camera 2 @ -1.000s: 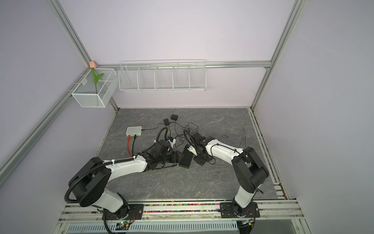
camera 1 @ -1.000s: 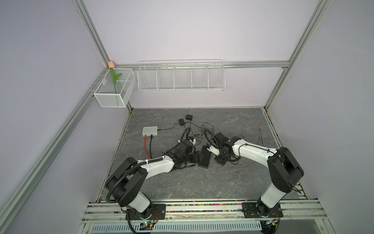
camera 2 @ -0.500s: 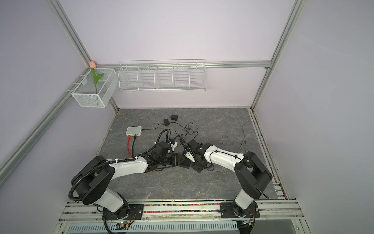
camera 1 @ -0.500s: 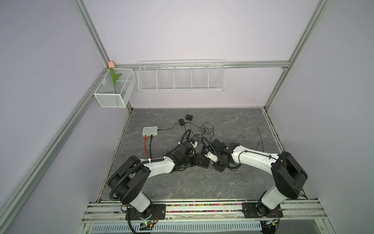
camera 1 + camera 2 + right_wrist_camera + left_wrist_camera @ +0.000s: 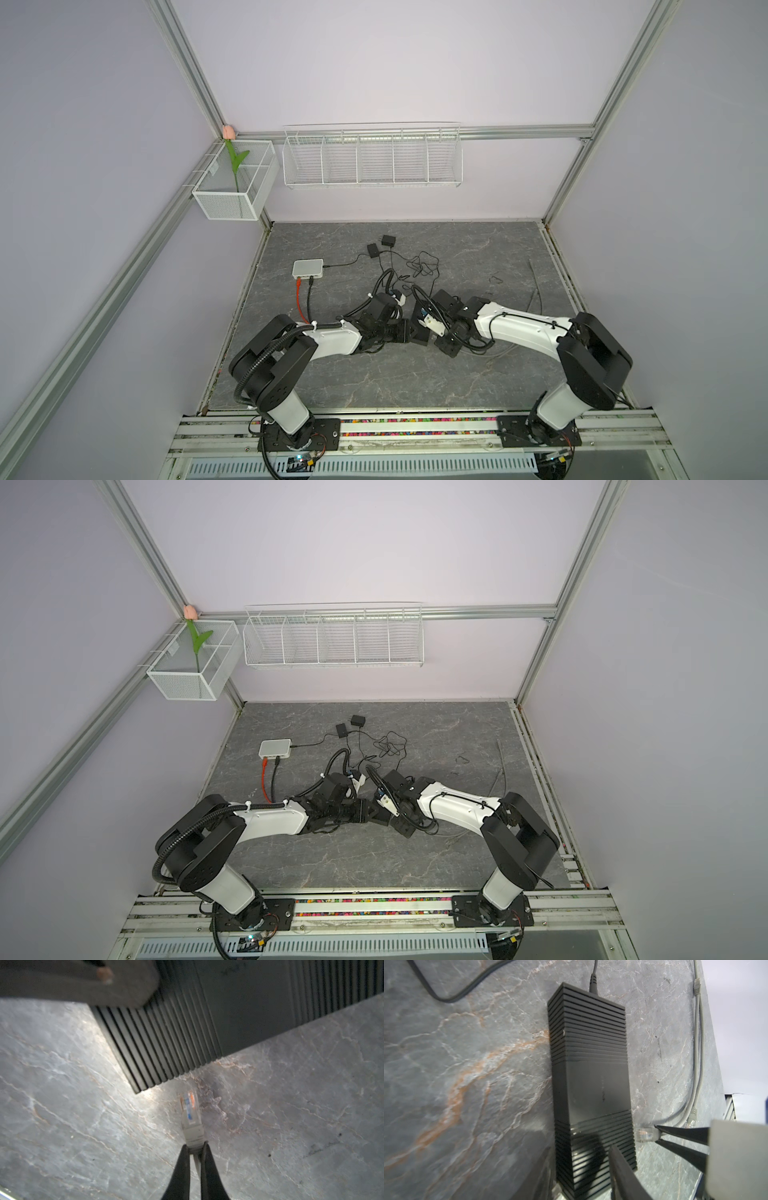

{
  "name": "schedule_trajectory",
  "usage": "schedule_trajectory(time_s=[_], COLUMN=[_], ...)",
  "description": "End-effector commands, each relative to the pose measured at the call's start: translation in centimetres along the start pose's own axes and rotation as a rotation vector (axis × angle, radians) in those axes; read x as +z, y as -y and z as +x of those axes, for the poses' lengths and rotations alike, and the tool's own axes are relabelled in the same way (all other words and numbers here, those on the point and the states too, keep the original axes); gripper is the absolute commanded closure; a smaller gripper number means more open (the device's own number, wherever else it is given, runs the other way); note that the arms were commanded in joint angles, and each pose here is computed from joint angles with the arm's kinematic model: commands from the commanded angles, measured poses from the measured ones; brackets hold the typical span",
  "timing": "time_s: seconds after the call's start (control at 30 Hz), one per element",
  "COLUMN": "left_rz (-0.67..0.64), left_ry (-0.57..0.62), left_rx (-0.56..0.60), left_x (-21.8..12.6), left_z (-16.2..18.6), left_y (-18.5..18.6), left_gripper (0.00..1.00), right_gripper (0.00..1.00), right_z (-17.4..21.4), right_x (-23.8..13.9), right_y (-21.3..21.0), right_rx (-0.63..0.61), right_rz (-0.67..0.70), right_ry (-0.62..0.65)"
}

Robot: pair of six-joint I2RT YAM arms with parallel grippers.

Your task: Insert the plug into the switch port

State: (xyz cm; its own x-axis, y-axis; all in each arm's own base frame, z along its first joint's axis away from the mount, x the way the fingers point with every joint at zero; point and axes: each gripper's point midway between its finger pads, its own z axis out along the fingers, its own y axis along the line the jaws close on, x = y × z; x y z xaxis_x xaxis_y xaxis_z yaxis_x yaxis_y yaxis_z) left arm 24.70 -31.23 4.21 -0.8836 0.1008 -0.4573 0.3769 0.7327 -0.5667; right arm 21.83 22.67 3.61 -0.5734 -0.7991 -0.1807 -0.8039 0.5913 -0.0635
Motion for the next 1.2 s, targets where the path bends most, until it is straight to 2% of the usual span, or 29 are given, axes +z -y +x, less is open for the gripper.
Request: schedule_trajectory(time_s=[0.0, 0.73, 1.17], left_rz=[0.008, 0.015, 0.011], left_ry=[-0.002, -0.006, -0.014], left_rx=[0.003, 0.000, 0.006], left_x=[0.0, 0.3, 0.2], left_z=[0.2, 0.7, 1.2], left_y=[0.0, 0.1, 0.1], left_gripper=[0.60, 0.61, 0.62], right_gripper=[0.93, 0.93, 0.93], right_z=[-0.6, -2.2, -4.4], right_x=[0.4, 0.6, -0.9], right_y=[-0.7, -2.3, -2.0], right_rx=[0.000, -0.042, -0.027], right_rz=[-0.007, -0.020, 0.028], right_ry=[-0.015, 0.002, 0.125])
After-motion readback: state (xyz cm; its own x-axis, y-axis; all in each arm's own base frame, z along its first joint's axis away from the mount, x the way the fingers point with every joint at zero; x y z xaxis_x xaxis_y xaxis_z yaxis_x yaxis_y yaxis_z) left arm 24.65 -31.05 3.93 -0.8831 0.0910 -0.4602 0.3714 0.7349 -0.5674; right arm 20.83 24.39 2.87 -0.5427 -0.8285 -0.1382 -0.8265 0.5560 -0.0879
